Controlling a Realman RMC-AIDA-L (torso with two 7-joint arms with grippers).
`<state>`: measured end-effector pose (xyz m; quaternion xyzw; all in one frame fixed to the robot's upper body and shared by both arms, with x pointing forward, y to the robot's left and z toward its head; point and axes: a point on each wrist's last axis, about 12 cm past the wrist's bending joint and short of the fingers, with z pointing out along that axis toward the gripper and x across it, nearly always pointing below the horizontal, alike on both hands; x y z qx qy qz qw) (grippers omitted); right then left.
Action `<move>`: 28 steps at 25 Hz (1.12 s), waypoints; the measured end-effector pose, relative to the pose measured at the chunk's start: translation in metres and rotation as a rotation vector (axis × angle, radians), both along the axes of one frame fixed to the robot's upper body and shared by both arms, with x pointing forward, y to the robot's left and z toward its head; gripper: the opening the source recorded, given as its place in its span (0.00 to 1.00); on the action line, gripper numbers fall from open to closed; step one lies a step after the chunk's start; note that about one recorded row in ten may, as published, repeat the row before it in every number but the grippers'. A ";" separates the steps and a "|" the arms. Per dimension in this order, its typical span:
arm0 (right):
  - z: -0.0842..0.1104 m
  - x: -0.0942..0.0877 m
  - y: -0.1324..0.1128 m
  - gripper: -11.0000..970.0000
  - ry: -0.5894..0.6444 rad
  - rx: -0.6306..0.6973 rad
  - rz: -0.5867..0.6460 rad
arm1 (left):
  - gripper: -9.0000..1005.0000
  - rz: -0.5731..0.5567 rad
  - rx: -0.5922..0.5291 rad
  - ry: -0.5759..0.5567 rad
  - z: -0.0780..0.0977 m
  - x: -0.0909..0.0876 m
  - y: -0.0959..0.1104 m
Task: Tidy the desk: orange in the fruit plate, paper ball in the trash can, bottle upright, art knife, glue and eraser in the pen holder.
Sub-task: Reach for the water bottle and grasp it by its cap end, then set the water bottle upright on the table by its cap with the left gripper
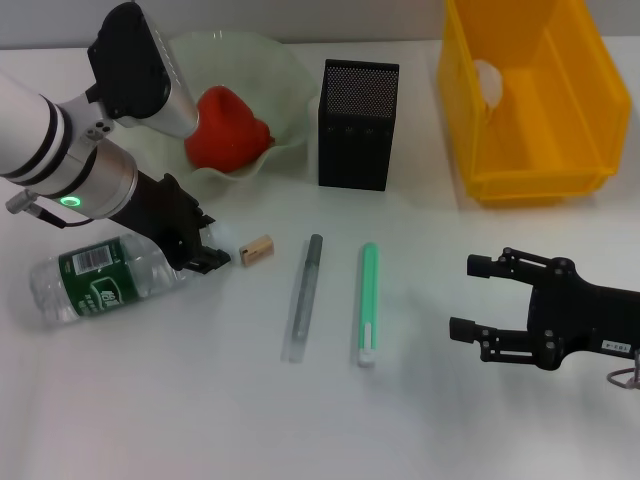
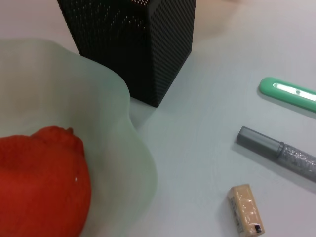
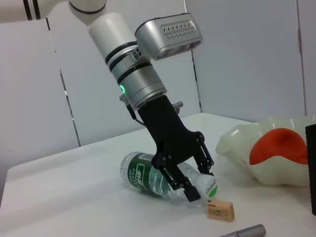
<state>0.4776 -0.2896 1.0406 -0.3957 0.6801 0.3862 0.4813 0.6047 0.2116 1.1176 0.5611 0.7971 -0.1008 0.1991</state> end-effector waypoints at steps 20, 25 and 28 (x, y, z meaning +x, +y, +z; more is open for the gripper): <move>0.001 0.001 0.000 0.85 -0.003 0.004 -0.005 | 0.45 -0.037 -0.110 0.000 0.020 -0.003 0.000; 0.001 0.002 0.001 0.85 -0.004 0.004 -0.003 | 0.45 -0.035 -0.200 -0.002 0.032 -0.004 0.009; 0.001 0.002 0.001 0.85 -0.005 0.004 0.001 | 0.45 -0.033 -0.250 -0.012 0.037 -0.005 0.015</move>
